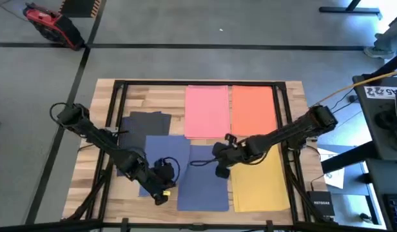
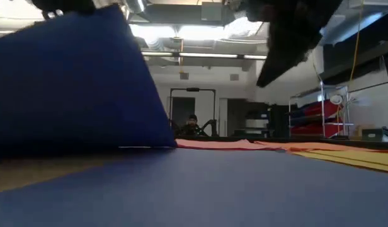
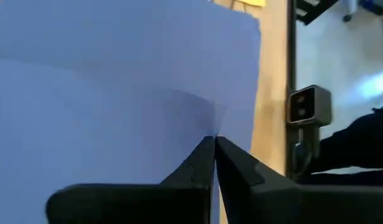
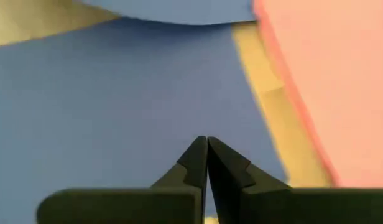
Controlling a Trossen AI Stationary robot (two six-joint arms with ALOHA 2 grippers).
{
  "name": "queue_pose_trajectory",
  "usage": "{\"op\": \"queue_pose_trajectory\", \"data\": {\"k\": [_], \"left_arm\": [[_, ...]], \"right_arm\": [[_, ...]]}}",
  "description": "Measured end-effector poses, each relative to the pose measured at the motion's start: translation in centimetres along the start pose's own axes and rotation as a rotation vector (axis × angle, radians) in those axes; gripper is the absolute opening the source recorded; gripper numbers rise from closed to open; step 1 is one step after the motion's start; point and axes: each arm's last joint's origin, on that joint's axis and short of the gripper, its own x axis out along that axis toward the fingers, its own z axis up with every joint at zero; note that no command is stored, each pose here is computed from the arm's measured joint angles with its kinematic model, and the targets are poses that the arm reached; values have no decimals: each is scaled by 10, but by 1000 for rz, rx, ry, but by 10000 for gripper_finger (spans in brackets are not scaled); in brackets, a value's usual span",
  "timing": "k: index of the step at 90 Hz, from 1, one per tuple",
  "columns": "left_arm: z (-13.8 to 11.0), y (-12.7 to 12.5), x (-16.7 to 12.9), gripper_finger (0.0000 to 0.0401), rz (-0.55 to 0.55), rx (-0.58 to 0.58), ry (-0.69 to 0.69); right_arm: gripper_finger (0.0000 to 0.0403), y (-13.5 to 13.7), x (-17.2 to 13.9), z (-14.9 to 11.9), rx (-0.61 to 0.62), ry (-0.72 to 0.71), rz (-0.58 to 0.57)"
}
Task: Organize paper
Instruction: Put all of the blue paper at the lower center of the table
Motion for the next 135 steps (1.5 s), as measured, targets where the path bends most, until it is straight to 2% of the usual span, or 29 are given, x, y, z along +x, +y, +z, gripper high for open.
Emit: {"op": "queue_pose_trajectory", "data": {"k": [30, 42, 78, 102, 135], "left_arm": [[31, 16, 36, 0, -33, -30, -145], [43, 16, 53, 0, -54, -18, -135], [65, -11, 98, 0, -95, 28, -145], [63, -25, 125, 0, -167, 66, -98], [70, -38, 136, 0, -245, 144, -82]], "right_arm": [[1, -33, -37, -50, 55, -41, 53], [1, -43, -44, -61, 98, -49, 64], [1, -50, -49, -67, 121, -25, 47], [1, -53, -49, -71, 159, 14, 16], [1, -53, -49, -71, 176, 19, 12]]}}
